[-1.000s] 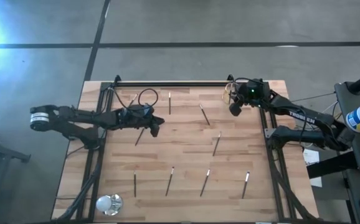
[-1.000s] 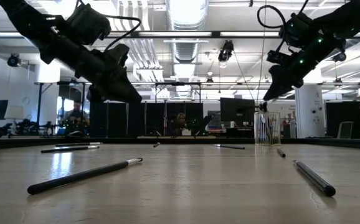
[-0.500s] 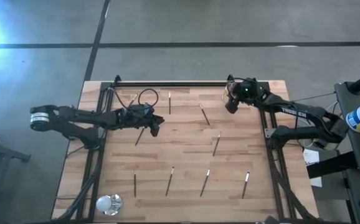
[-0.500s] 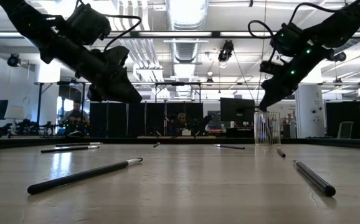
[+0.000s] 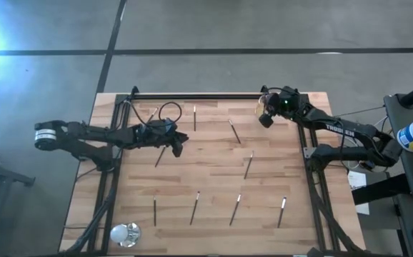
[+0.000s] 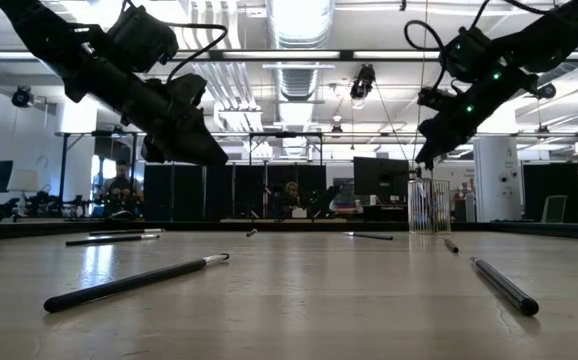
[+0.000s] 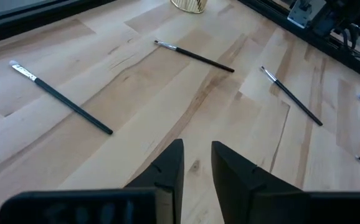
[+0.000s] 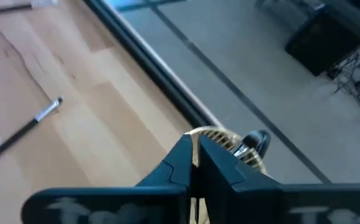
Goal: Put items in baskets/containers
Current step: Put the black eyebrow brush into the gold pen holder, then put the black eyeshadow brush into the gold pen holder
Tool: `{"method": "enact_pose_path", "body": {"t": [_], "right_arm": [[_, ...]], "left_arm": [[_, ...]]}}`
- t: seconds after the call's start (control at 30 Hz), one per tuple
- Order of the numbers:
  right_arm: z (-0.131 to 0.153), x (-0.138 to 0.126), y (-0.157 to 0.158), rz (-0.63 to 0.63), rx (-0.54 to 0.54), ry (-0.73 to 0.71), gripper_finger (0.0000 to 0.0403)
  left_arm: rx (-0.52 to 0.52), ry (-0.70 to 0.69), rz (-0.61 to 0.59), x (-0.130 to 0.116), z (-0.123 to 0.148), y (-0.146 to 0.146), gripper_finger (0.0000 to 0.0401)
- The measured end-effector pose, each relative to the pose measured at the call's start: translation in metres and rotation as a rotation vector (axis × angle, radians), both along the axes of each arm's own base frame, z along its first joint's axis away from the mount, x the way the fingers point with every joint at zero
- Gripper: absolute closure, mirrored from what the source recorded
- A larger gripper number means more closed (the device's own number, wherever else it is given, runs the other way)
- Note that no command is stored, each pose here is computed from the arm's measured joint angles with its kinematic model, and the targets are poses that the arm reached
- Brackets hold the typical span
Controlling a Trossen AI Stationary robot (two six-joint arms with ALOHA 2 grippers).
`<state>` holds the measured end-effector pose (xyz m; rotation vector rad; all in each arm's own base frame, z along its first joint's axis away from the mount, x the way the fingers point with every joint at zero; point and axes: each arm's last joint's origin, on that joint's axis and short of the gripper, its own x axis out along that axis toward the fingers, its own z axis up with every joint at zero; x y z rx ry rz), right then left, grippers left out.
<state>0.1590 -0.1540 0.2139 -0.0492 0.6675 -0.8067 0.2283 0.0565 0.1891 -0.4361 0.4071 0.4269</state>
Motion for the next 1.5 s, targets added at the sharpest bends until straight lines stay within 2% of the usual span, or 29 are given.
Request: {"method": "enact_pose_path", "body": {"t": [0.17,0.3,0.43,0.6,0.87,1.13,1.33,1.5], "right_arm": [[0.027,0.000,-0.005,-0.058,-0.006,-0.118,0.0391],[0.050,-0.003,-0.016,-0.171,0.102,-0.149,0.0392],[0.062,-0.006,-0.033,-0.276,0.247,-0.109,0.0393],[0.060,-0.003,-0.058,-0.266,0.409,-0.104,0.0393],[0.040,0.006,-0.084,-0.272,0.540,-0.062,0.0389],[0.040,0.008,-0.085,-0.267,0.542,-0.052,0.0336],[0.057,-0.001,-0.079,-0.332,0.429,-0.037,0.0280],[0.071,-0.012,-0.074,-0.319,0.360,-0.026,0.0272]], "left_arm": [[0.000,0.001,0.000,0.000,0.000,0.000,0.0328],[0.000,0.001,0.000,0.000,0.000,0.000,0.0328],[0.002,0.002,-0.002,0.000,0.000,0.000,0.0328],[0.006,0.004,-0.004,0.000,0.000,0.000,0.0328],[-0.008,0.033,-0.001,-0.006,-0.010,-0.001,0.0328],[-0.035,0.041,0.013,-0.008,-0.016,-0.002,0.0328],[-0.035,0.041,0.013,-0.008,-0.016,-0.002,0.0328],[-0.038,0.040,0.014,-0.008,-0.016,-0.002,0.0328]]}}
